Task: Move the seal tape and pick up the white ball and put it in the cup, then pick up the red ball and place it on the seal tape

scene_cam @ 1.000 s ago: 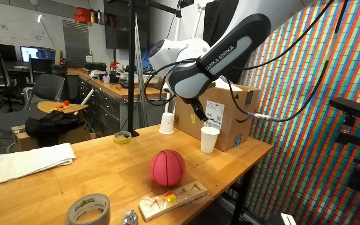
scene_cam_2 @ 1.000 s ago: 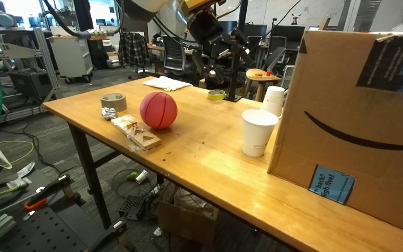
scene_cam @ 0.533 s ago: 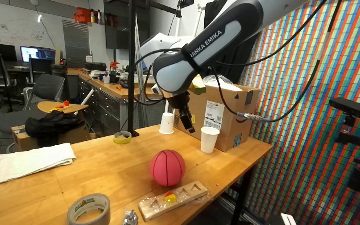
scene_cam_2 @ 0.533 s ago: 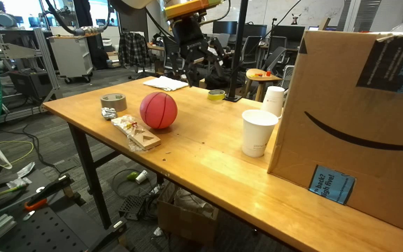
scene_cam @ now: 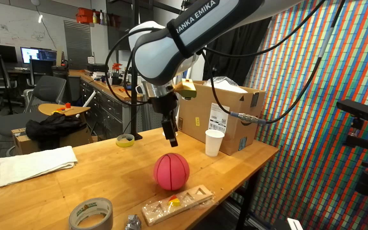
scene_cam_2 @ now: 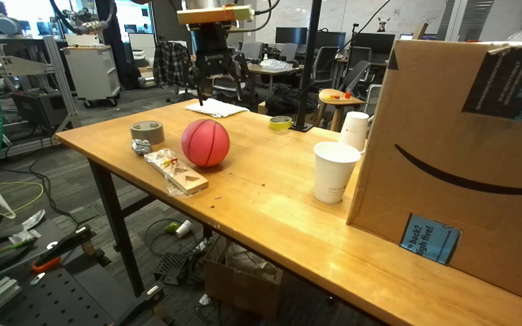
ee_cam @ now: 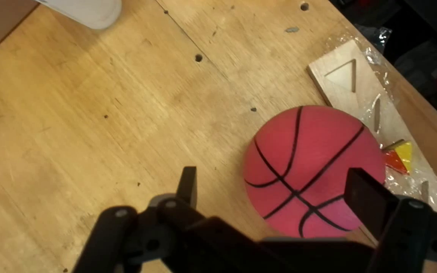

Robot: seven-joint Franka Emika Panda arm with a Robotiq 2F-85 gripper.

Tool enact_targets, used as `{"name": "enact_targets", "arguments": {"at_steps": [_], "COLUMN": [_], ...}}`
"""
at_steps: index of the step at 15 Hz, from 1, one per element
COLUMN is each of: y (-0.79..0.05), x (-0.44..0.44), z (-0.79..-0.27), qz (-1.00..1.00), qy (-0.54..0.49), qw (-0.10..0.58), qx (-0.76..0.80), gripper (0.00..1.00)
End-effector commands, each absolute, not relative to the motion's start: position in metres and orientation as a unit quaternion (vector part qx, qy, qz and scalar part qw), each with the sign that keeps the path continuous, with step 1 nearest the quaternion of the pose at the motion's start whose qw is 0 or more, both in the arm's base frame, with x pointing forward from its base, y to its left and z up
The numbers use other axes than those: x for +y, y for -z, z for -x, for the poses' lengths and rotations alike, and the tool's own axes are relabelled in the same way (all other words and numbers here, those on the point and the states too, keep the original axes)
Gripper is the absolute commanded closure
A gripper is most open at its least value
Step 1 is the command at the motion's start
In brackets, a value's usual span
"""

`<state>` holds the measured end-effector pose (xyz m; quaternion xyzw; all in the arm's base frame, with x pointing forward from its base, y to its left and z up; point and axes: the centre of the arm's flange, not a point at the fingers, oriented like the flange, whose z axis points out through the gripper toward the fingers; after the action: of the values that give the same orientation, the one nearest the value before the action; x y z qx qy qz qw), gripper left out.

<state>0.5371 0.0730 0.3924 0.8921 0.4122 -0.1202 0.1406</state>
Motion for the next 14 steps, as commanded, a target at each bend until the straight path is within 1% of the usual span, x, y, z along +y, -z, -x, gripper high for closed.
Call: {"name": "enact_targets", "arguments": {"at_steps": [1,5,14], "y": [-0.406,-0.401,-0.366], "x": [0.086,0.088,0.101], "z": [-0.526,-0.518,-0.507], "qz": [-0.894,-0.890,-0.891], "qy": [0.107,0.116,0.131], "qw": [0.114,0.116,0.070], "qx": [0.421,0.425,0.429], "gripper": [0.00,0.00,0.00]}}
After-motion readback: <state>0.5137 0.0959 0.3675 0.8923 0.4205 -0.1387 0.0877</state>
